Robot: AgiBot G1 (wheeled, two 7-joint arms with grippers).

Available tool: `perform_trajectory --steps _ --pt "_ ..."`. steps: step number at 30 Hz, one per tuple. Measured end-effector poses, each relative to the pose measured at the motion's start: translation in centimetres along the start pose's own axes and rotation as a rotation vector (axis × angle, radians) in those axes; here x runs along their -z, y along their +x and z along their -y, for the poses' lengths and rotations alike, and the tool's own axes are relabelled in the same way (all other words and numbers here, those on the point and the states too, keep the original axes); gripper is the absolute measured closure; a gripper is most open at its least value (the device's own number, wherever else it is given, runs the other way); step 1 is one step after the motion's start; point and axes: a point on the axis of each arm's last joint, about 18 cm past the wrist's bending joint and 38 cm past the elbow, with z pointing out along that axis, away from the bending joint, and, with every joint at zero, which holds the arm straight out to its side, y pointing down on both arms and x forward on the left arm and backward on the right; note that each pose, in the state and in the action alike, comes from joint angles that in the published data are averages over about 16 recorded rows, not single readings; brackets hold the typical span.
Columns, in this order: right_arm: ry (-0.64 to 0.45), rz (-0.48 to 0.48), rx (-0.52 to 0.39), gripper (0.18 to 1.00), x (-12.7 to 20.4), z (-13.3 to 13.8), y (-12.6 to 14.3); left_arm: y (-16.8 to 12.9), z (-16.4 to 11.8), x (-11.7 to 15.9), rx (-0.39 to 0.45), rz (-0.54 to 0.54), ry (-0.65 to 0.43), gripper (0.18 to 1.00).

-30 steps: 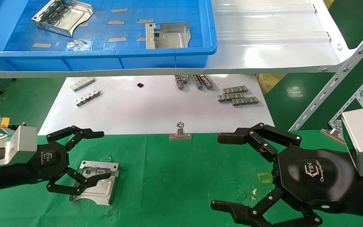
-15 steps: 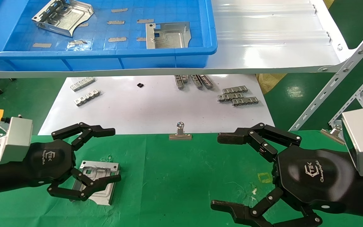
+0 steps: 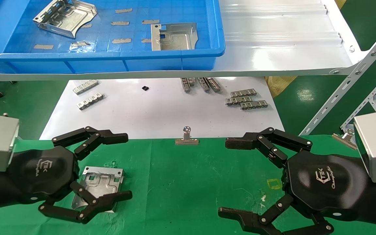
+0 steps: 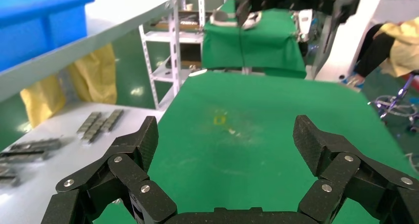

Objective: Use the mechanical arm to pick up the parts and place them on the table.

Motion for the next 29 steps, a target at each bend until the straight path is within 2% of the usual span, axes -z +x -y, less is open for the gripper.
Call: perform_trajectory --steps 14,29 --pt "0.0 0.0 0.0 0.178 0.0 0.0 0.0 2.9 3.0 -0.6 0.029 -0.055 0.033 0.183" --pt "0.0 0.0 0.0 0.178 0.0 0.0 0.0 3.3 3.4 -0.6 0.031 -0.06 0.036 0.183"
